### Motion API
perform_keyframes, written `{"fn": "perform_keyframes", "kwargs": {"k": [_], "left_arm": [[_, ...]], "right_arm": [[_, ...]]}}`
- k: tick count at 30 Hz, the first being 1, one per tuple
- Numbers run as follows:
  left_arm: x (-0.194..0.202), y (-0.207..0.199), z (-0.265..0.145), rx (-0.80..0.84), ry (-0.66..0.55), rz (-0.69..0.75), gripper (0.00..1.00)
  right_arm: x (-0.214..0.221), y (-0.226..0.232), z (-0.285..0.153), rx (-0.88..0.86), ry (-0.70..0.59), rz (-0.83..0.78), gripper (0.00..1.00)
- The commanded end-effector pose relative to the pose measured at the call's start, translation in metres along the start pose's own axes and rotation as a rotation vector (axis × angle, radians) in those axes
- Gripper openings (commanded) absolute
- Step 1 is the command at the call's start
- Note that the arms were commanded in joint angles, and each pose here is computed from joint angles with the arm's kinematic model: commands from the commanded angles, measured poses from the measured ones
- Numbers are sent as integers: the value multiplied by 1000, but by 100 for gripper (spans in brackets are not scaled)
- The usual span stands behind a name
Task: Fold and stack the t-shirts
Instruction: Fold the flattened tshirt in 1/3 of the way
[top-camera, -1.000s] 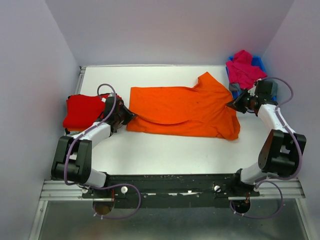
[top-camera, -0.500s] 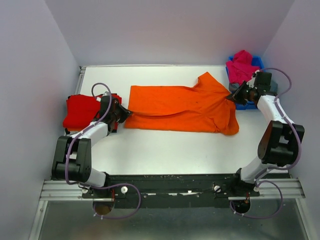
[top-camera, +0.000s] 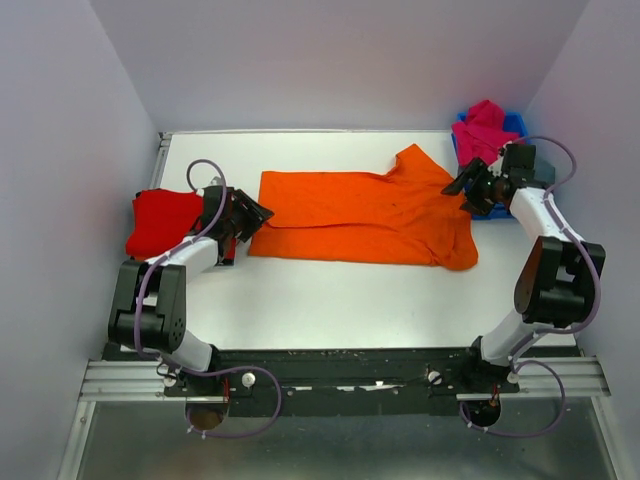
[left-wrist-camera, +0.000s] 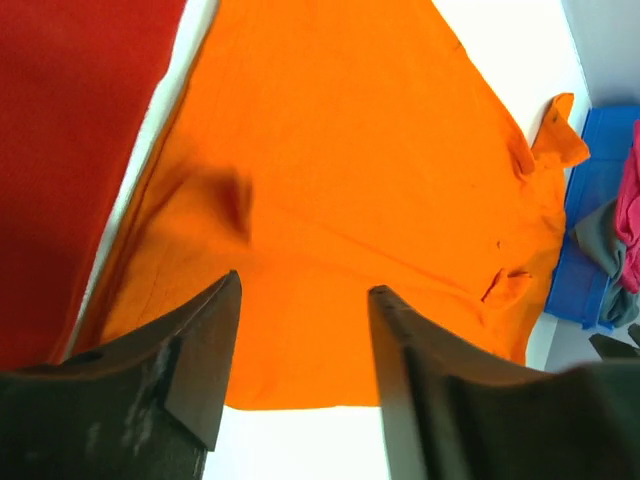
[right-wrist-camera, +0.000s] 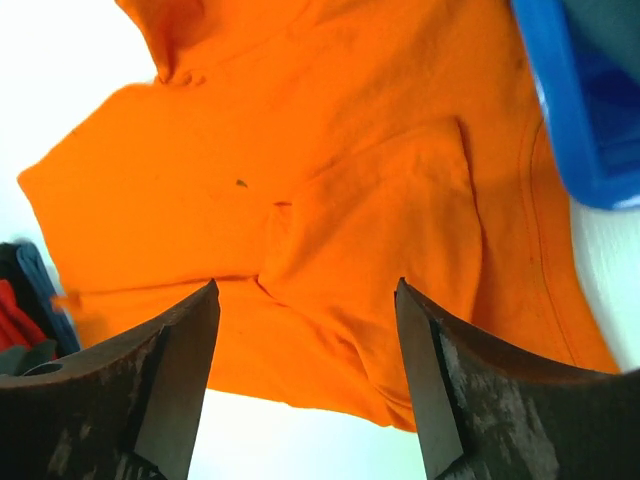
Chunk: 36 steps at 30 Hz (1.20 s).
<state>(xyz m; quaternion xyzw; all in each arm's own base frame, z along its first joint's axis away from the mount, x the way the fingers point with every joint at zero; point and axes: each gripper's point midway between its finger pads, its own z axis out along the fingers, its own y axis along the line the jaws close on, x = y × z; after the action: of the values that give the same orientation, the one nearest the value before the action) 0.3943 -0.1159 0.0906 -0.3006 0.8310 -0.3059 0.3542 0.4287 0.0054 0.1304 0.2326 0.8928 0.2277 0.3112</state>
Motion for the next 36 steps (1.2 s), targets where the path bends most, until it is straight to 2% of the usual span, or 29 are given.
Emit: {"fn": "perform_keyframes", "kwargs": {"k": [1,5,9,13,18,23,28,33,36], "left_arm": [[-8,-20,-11,74,-32,56,68],[1,-23,-32,65,-64,110,68],[28,-24,-42,58,-43,177,65],[37,-14,-36,28,-30,202,64],[48,4,-22,-36,22,181,60],[57,18,-9,-79,60,165,58],[55,26,-6,-113,50,167,59],[59,40,-1,-168,61,167,59],[62,48,3,-201,81,165,59]], "right_arm": [[17,-4,-16,64,-42,-25,77],[43,-29,-28,142,-64,-21,72],[65,-55,-31,232,-56,-17,68],[73,-65,-27,261,-41,-12,62],[83,-75,-12,302,15,1,61],[90,-83,2,332,48,10,55],[84,-83,7,336,46,12,33],[71,-77,10,330,33,1,1],[59,-73,11,333,21,-6,1]]}}
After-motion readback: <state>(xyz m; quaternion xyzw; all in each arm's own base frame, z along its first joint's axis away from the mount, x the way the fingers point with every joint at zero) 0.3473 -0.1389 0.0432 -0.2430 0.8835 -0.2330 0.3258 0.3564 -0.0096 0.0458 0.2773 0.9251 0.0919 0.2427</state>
